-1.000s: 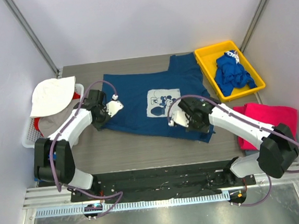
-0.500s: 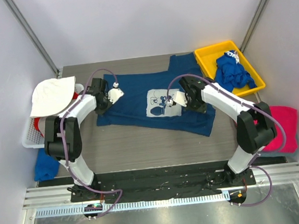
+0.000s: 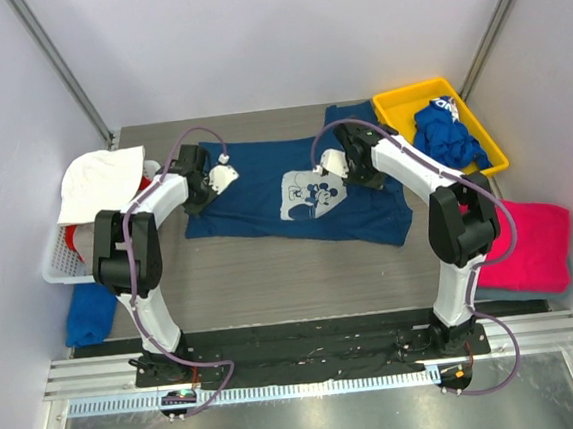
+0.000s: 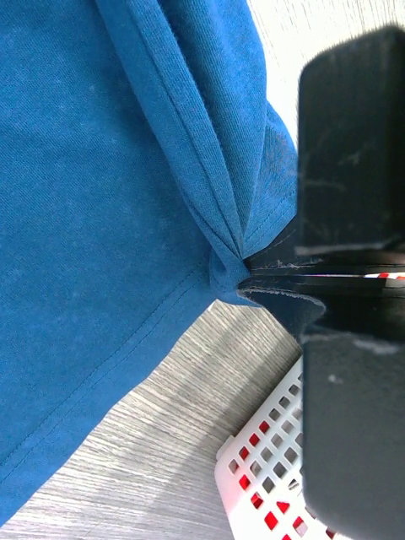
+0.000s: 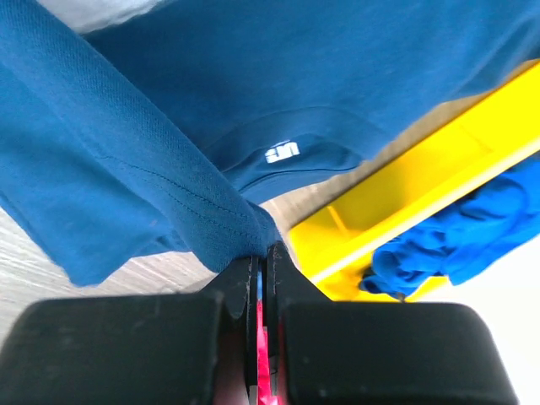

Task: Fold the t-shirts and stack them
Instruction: Fold the flattened tshirt in 1/3 of the way

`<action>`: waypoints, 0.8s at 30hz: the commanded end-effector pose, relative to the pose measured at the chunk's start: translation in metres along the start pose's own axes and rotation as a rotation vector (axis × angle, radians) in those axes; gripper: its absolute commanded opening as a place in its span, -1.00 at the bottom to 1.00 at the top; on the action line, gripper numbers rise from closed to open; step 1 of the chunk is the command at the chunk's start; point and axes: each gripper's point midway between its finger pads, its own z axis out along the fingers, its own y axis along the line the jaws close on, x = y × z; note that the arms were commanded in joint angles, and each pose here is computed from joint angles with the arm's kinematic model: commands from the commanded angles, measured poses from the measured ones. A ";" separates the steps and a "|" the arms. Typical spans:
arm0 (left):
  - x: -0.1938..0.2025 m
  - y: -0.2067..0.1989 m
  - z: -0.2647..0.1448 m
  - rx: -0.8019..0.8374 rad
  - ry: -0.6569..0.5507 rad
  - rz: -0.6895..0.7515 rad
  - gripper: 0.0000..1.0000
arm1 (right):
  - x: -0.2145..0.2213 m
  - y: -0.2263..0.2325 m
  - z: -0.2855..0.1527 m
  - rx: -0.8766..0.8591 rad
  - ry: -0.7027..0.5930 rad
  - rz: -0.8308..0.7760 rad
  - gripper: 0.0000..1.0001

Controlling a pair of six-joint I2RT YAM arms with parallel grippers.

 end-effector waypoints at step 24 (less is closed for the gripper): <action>-0.047 0.052 -0.028 -0.157 -0.081 0.012 -1.00 | -0.006 -0.085 -0.004 0.200 0.052 0.060 -0.98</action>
